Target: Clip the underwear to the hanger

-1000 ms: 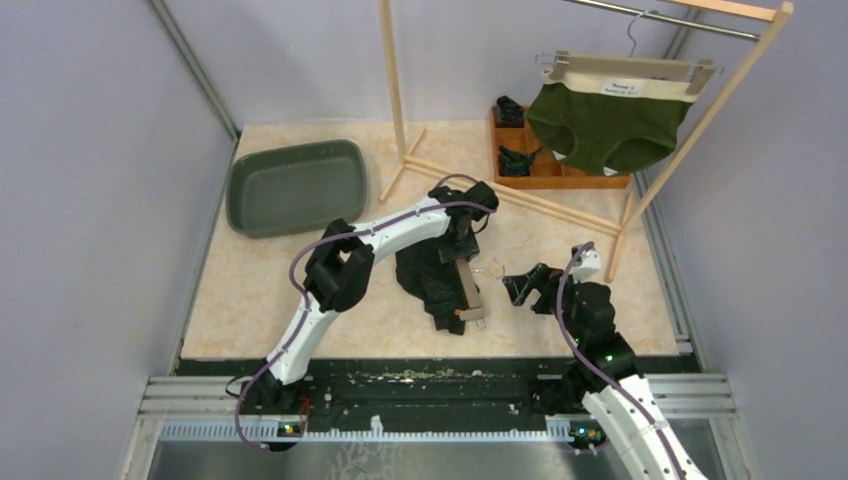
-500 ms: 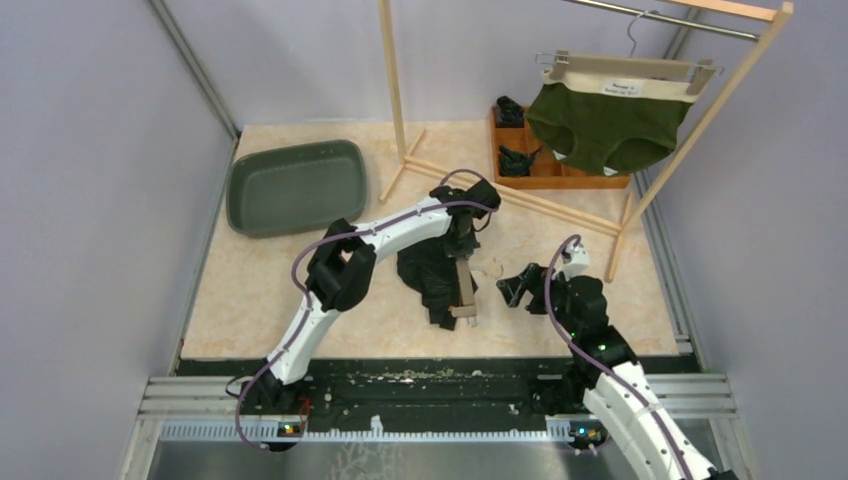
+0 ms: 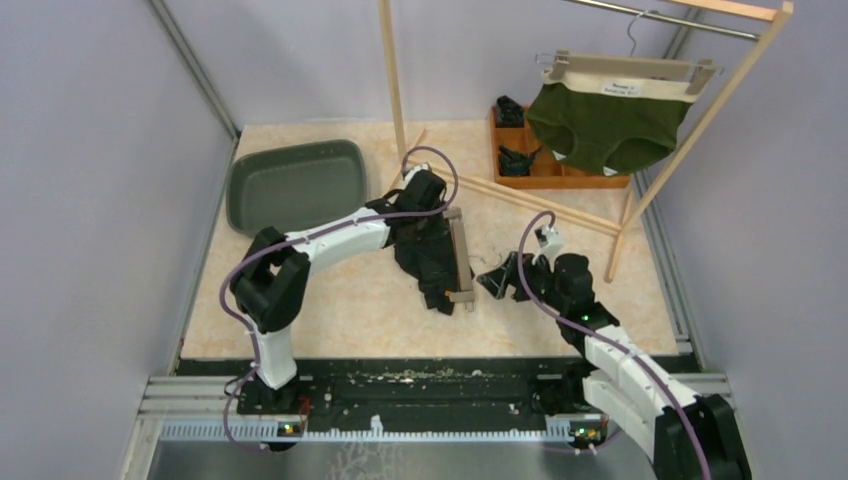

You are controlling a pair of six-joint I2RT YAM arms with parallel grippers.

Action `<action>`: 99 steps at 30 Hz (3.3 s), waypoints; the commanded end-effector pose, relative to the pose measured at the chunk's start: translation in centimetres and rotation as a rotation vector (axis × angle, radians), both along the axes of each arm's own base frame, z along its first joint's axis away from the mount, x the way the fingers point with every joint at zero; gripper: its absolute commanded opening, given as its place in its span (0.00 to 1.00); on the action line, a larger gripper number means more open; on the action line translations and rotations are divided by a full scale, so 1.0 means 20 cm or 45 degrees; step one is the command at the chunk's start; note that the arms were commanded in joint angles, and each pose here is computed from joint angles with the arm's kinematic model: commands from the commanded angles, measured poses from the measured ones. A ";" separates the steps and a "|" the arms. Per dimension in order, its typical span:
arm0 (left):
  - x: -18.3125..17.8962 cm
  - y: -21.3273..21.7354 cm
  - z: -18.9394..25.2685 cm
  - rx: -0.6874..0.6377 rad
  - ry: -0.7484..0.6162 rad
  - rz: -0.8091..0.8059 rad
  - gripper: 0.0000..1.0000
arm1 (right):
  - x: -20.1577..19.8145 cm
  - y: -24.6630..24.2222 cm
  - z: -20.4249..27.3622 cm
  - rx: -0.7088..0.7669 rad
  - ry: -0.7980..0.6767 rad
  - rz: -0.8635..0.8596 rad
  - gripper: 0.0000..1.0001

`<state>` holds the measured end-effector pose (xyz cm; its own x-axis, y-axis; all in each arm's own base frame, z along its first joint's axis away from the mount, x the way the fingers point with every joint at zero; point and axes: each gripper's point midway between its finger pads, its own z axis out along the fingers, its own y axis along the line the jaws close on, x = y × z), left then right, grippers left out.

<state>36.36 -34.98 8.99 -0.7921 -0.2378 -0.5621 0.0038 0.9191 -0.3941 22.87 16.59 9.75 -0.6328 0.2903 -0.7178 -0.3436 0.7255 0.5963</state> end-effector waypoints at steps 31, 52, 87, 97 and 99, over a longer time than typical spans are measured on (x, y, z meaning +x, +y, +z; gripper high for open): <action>0.05 -0.02 -0.21 0.279 0.287 0.286 0.78 | 0.05 0.03 0.22 0.042 -0.211 -0.006 0.82; 0.04 0.01 -0.39 0.430 0.272 0.197 0.78 | 0.06 0.01 0.17 0.026 -0.197 -0.037 0.82; 0.17 -0.22 -0.26 0.448 0.016 0.007 0.75 | 0.05 -0.01 0.13 0.012 -0.185 -0.060 0.82; 0.09 -0.13 -0.38 0.585 0.104 -0.047 0.69 | 0.05 -0.01 0.13 0.021 -0.187 -0.059 0.82; 0.08 -0.12 -0.40 0.596 0.116 -0.055 0.64 | 0.05 -0.01 0.12 0.021 -0.187 -0.059 0.82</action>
<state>39.03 -38.47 3.00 -0.8166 -0.0020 -0.5772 0.0069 0.9999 -0.0132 23.38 16.09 10.77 -0.5600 0.3219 -0.7633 -0.3478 0.7449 0.5693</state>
